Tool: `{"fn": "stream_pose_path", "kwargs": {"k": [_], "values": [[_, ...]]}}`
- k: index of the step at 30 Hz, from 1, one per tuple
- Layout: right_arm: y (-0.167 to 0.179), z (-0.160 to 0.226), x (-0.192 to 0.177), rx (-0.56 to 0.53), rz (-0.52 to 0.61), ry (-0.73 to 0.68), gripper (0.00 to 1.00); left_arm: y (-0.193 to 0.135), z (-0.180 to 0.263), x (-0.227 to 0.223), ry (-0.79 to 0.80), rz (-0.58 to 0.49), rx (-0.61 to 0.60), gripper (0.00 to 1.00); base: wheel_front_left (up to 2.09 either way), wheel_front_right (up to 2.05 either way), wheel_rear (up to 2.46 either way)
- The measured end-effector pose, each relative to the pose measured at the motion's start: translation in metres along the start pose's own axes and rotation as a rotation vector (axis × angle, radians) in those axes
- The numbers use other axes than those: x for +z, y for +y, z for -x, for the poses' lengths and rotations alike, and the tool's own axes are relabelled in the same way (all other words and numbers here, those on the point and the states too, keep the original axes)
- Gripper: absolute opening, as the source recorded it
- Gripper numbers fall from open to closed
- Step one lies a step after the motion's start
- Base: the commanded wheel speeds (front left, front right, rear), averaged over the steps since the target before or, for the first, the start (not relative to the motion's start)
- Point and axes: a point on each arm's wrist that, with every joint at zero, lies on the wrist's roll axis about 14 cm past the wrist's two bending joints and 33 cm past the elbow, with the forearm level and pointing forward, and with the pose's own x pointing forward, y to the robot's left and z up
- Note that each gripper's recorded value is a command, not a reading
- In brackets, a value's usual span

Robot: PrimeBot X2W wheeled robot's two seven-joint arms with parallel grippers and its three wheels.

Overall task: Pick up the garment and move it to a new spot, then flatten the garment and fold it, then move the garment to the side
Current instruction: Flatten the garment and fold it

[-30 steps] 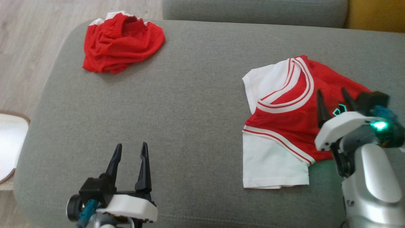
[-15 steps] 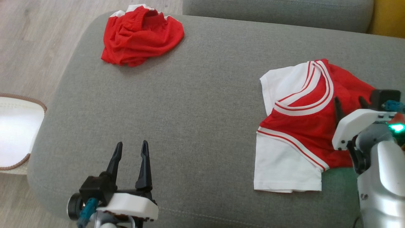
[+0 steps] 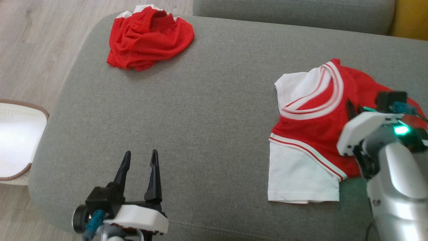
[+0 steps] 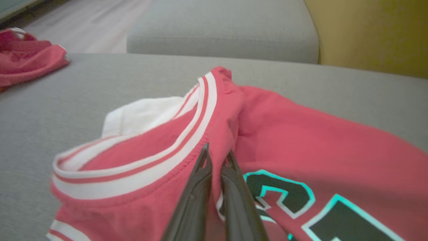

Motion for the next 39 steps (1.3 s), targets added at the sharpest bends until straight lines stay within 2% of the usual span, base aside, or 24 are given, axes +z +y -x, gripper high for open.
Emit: {"fn": "stream_pose_path", "kwargs": {"k": [9,15,19,25,26,27,28,29,30,34,39], "values": [[0.066,0.012,0.083,0.187,0.034,-0.294,0.0,-0.003,0.001,0.0,0.001,0.001,-0.01,1.0,0.0,0.0,0.0],[0.09,0.017,0.141,0.249,0.021,-0.456,0.0,-0.002,0.0,-0.005,0.016,0.0,-0.005,1.0,0.0,0.0,0.0],[0.1,0.003,0.155,0.267,0.037,-0.446,0.0,0.002,0.001,-0.007,0.024,-0.003,0.009,1.0,0.0,0.0,0.0],[0.118,-0.033,0.127,0.293,0.068,-0.325,0.0,0.006,-0.004,-0.003,0.013,-0.01,0.024,1.0,0.0,0.0,0.0],[0.121,-0.043,0.121,0.291,0.081,-0.307,0.1,0.007,-0.004,-0.003,0.014,-0.009,0.028,1.0,0.0,0.0,0.0],[0.12,-0.048,0.12,0.284,0.084,-0.306,0.1,0.009,-0.004,-0.003,0.017,-0.005,0.035,1.0,0.0,0.0,0.0],[0.119,-0.053,0.12,0.277,0.098,-0.307,0.39,0.01,-0.004,-0.004,0.019,-0.007,0.042,1.0,0.0,0.0,0.0],[0.119,-0.057,0.121,0.271,0.113,-0.316,0.75,0.012,-0.004,-0.004,0.021,-0.009,0.049,1.0,0.0,0.0,0.0],[0.119,-0.061,0.123,0.269,0.121,-0.329,1.0,0.014,-0.004,-0.005,0.025,-0.01,0.055,1.0,0.0,0.0,0.0],[0.117,-0.07,0.12,0.262,0.121,-0.341,1.0,0.02,-0.005,-0.01,0.041,-0.01,0.081,1.0,0.0,0.0,0.0],[0.09,-0.065,0.12,0.204,0.079,-0.366,1.0,0.01,-0.011,-0.01,0.041,-0.003,0.045,1.0,0.0,0.0,0.0]]}}
